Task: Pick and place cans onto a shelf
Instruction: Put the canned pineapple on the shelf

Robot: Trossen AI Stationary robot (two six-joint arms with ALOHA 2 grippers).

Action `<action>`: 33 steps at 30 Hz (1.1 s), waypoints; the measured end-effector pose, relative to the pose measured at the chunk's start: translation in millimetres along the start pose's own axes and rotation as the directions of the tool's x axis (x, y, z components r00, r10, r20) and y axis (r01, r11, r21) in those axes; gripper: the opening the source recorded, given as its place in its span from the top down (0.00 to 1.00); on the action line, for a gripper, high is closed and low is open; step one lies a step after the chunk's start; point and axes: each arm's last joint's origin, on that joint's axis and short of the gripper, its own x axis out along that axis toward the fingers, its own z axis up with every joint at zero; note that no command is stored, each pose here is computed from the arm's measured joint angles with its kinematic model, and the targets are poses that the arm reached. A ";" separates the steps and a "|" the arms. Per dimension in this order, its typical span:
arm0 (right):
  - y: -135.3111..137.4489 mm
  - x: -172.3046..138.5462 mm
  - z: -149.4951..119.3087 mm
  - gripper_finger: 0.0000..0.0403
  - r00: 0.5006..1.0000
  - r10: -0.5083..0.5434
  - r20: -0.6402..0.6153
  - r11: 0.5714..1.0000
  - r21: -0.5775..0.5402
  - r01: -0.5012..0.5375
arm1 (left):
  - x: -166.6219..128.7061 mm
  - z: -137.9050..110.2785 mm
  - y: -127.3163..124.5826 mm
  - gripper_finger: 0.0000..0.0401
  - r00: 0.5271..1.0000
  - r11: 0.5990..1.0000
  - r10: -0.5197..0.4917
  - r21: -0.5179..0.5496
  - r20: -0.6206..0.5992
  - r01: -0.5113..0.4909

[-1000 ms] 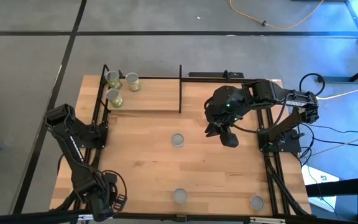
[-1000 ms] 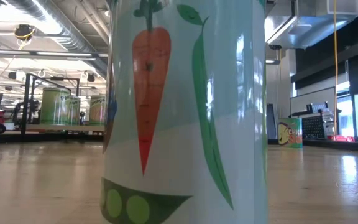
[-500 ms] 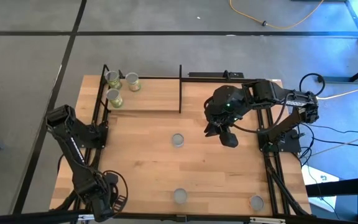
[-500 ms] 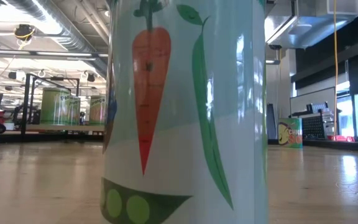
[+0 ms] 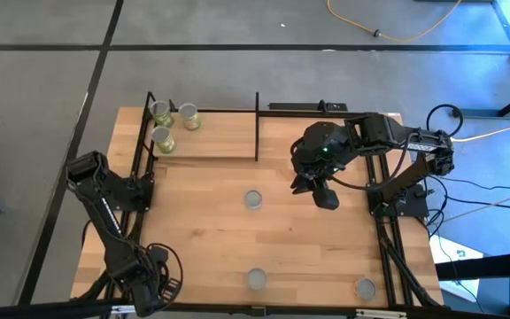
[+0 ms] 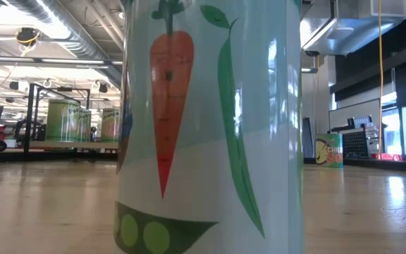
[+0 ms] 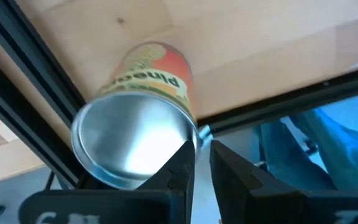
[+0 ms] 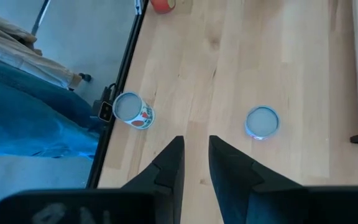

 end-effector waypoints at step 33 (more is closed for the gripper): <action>-0.1 0.0 -0.1 0.81 1.000 -0.004 0.000 1.000 -0.021 0.004 | 9.8 -1.6 1.5 0.89 0.998 0.998 0.052 -0.026 0.026 -0.051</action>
